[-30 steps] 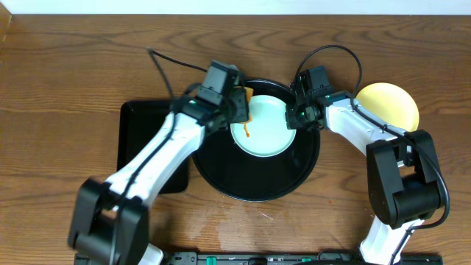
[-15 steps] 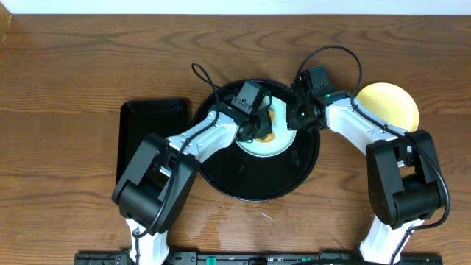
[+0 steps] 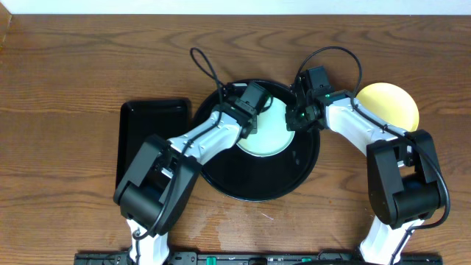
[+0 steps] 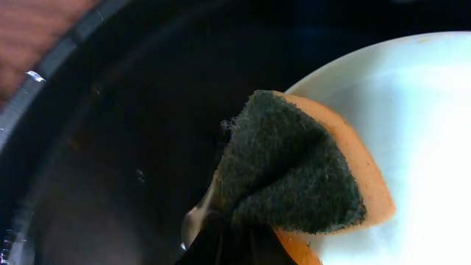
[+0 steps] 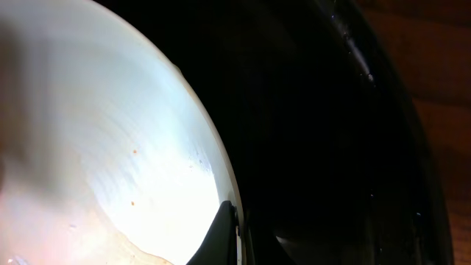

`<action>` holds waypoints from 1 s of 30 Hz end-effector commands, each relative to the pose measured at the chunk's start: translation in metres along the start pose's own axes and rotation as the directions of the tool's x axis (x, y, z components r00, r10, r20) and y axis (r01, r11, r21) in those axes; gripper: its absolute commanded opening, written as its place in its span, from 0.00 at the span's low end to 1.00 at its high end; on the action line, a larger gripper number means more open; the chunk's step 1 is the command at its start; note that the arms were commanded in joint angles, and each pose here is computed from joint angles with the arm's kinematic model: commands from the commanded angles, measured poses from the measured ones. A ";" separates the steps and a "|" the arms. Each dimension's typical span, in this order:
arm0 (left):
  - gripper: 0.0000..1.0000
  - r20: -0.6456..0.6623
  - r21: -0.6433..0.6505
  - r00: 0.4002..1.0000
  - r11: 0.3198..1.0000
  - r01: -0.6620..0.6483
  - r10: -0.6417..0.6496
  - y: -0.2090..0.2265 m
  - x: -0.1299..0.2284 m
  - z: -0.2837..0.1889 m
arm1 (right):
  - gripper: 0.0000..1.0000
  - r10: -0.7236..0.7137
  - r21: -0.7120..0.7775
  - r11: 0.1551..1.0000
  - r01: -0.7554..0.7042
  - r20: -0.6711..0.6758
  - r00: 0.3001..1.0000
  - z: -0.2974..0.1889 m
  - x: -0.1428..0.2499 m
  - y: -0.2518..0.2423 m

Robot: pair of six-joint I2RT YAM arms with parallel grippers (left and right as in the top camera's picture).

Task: Clean dirty plates on tray and stack at the side
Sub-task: 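Scrub the pale green plate with the sponge in the left gripper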

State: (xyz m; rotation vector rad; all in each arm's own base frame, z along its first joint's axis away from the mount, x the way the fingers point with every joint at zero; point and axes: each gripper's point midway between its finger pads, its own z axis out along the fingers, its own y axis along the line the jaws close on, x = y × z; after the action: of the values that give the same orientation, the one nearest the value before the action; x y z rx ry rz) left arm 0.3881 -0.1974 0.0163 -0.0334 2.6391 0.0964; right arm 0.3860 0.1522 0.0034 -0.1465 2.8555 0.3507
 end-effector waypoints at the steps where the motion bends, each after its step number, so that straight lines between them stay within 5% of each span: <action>1: 0.08 0.100 -0.295 0.984 0.949 -0.112 0.147 0.050 -0.020 0.001 | 0.01 -0.003 0.047 0.999 0.007 -0.086 0.996 0.016 0.028 -0.003; 12: 0.07 0.168 -0.305 0.978 0.950 -0.067 0.122 0.055 -0.066 -0.056 | 0.01 -0.018 0.043 0.999 0.022 -0.090 0.996 0.017 0.030 0.003; 19: 0.07 0.002 0.040 0.997 0.996 -0.078 0.078 0.011 -0.037 -0.056 | 0.01 -0.019 0.054 0.998 0.023 -0.090 0.996 0.017 0.030 0.001; 24: 0.07 -0.153 0.346 0.983 0.937 -0.038 0.096 -0.041 -0.005 -0.050 | 0.01 -0.018 0.055 0.998 0.023 -0.090 0.996 0.017 0.030 0.001; 30: 0.07 -0.230 0.354 0.967 0.935 -0.022 0.109 -0.046 0.015 -0.026 | 0.01 -0.018 0.055 0.998 0.023 -0.092 0.996 0.017 0.030 0.001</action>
State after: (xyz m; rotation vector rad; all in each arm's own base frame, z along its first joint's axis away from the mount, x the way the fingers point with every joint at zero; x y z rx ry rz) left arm 0.3720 -0.2370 0.0454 0.1665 2.7992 -0.2890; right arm 0.3772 0.1704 0.0039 -0.1910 2.8659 0.3785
